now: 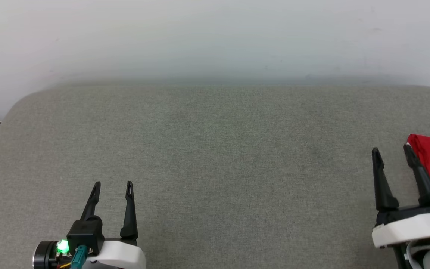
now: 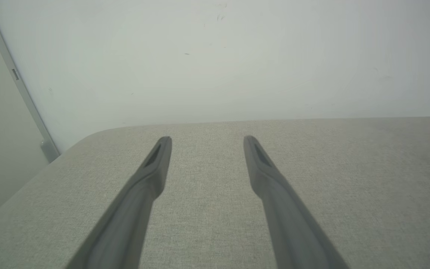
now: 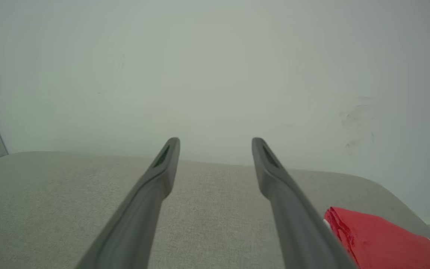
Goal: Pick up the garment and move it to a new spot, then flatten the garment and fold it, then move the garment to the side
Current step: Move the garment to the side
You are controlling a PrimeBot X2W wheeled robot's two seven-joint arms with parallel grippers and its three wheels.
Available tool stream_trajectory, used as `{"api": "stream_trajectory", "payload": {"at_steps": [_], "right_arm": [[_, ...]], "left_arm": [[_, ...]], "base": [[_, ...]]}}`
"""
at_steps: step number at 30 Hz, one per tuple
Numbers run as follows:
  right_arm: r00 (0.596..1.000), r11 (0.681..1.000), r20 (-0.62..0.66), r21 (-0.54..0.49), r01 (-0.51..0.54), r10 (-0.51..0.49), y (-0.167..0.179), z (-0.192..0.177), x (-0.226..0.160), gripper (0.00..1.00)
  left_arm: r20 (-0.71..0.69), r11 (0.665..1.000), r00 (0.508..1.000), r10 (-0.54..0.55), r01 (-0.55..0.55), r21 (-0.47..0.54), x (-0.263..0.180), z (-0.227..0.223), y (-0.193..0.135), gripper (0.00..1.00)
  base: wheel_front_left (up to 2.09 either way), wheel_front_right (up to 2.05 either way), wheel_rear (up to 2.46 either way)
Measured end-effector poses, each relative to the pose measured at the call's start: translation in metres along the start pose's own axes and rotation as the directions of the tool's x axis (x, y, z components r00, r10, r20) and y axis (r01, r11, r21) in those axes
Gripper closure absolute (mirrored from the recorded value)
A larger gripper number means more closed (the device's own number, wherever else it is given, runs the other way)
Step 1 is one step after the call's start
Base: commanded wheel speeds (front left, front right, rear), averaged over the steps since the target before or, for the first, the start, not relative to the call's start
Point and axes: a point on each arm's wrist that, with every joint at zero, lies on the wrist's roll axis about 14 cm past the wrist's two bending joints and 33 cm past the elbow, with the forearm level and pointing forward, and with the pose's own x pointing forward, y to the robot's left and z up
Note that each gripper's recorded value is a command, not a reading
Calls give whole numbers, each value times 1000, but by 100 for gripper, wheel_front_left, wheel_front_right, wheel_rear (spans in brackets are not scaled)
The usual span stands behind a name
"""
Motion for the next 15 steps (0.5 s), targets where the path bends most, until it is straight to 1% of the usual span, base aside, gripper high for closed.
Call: {"api": "stream_trajectory", "payload": {"at_steps": [6,15], "right_arm": [[999,1000,-52,21,8,-7,4,-17,-18,0],[995,999,-99,37,22,-18,9,-29,-44,0]], "left_arm": [[-8,1000,1000,-2,2,-5,-6,-2,0,0],[-4,1000,1000,-1,0,-28,-11,0,0,0]], "base": [[0,0,0],[0,0,0]]}}
